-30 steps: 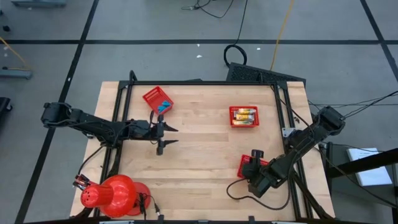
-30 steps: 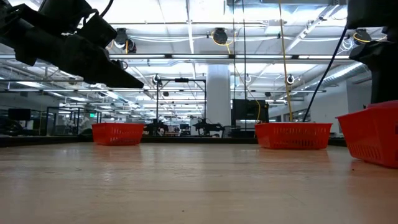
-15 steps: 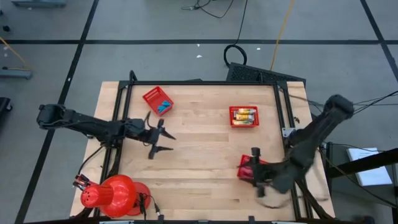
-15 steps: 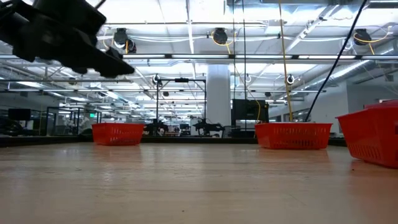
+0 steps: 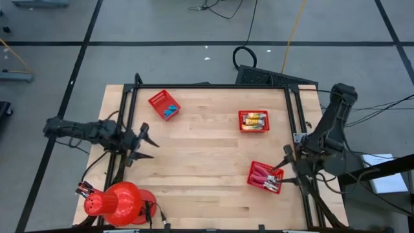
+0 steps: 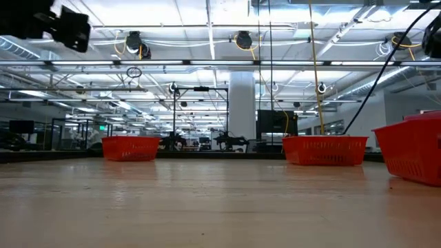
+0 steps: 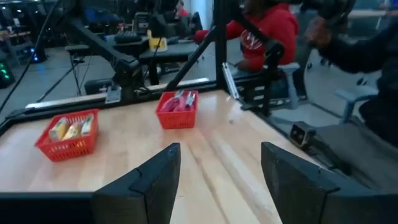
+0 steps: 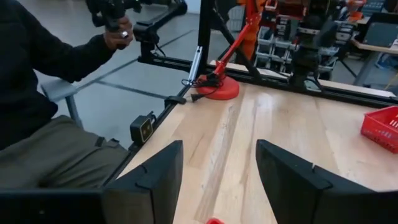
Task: Pick & Place School Supplies
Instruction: Return to Home Position
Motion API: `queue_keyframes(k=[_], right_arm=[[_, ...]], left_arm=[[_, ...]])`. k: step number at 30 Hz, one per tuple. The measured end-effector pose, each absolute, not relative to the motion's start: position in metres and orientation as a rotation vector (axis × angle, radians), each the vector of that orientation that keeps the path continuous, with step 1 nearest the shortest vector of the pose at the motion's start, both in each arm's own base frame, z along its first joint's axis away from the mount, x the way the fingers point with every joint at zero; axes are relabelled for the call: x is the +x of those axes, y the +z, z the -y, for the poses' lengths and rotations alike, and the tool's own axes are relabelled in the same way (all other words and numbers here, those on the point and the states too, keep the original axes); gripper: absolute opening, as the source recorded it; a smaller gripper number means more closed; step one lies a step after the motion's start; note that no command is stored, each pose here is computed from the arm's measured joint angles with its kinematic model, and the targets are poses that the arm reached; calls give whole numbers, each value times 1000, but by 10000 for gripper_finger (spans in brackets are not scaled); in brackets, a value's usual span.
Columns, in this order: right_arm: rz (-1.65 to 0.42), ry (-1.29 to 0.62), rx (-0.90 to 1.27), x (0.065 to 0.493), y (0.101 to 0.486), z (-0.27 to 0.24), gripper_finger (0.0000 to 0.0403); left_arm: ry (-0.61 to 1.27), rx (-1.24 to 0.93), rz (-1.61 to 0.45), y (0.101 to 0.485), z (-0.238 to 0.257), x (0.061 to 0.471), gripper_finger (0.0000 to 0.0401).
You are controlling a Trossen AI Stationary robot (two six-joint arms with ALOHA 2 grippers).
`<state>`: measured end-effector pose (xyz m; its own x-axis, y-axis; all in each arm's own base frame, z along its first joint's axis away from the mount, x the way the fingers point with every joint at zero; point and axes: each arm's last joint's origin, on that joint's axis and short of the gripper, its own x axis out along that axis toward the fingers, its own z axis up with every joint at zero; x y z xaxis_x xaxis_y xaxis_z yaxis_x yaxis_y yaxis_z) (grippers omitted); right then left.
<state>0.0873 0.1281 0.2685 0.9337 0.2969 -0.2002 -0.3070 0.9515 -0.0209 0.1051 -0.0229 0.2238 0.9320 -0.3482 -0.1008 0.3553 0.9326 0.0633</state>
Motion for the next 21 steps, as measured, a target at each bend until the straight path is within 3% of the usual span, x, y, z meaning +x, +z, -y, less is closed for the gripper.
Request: queue_keyframes(k=[7, 15, 21], right_arm=[[-181, 331, -34, 70, 246, -118, 196], [-194, 423, -17, 57, 223, -116, 193], [-80, 731, -8, 42, 213, -119, 195]], left_arm=[[-284, -22, -139, 218, 23, 82, 228], [-376, -6, -60, 220, 26, 69, 228], [-374, -13, -89, 214, 27, 70, 228]])
